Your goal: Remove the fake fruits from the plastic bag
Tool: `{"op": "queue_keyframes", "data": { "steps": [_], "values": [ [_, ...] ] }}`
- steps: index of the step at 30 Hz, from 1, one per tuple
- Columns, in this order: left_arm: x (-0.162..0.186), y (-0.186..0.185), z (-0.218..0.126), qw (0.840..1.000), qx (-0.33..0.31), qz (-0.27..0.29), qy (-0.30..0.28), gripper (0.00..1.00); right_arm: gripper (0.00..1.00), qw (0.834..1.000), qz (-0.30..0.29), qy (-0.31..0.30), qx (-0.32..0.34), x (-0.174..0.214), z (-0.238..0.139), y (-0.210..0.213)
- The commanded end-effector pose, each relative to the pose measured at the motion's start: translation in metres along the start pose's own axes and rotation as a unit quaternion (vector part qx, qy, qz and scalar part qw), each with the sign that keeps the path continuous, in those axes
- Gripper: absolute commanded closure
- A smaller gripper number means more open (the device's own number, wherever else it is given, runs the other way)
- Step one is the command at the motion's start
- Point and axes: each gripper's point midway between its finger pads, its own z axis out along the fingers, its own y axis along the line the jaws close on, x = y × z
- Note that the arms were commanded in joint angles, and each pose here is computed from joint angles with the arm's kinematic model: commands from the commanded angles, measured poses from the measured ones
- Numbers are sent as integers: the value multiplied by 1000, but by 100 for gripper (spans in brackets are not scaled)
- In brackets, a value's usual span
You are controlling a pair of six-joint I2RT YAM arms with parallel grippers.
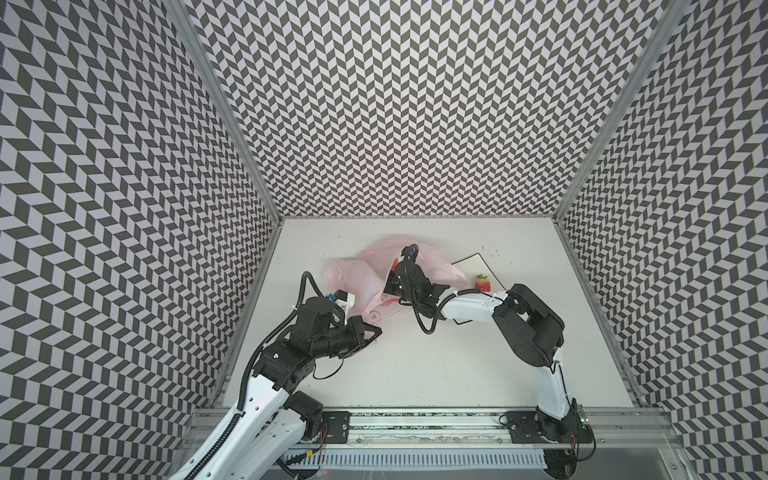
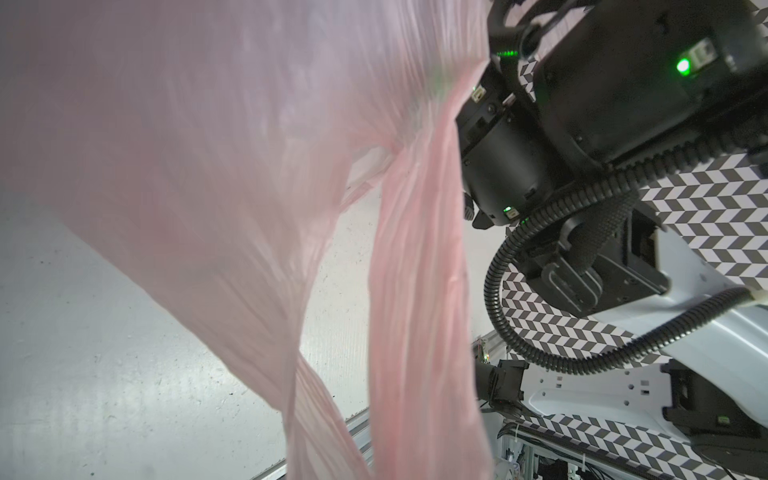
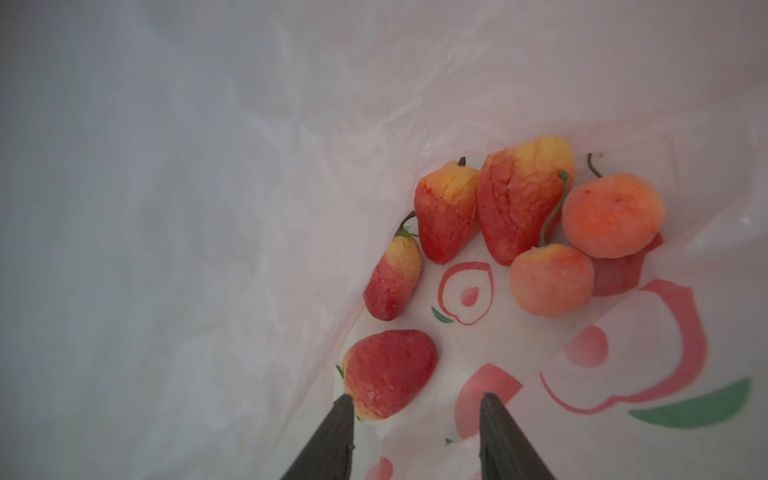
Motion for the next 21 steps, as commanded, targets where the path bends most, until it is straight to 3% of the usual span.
{"op": "queue_keyframes", "data": {
  "steps": [1, 5, 10, 21],
  "values": [
    [-11, -7, -2, 999, 15, 11, -34, 100, 52, 999, 16, -16, -32, -6, 12, 8],
    [-12, -13, -3, 998, 33, 25, -44, 100, 51, 999, 11, -44, -24, -14, 23, -1],
    [-8, -26, -11, 995, 70, 42, -51, 100, 42, 996, 22, -80, 36, -20, 38, -29],
    [-2, -59, -33, 983, 136, 108, -60, 100, 28, 984, 30, -78, 157, 4, 73, -83]
  ]
}}
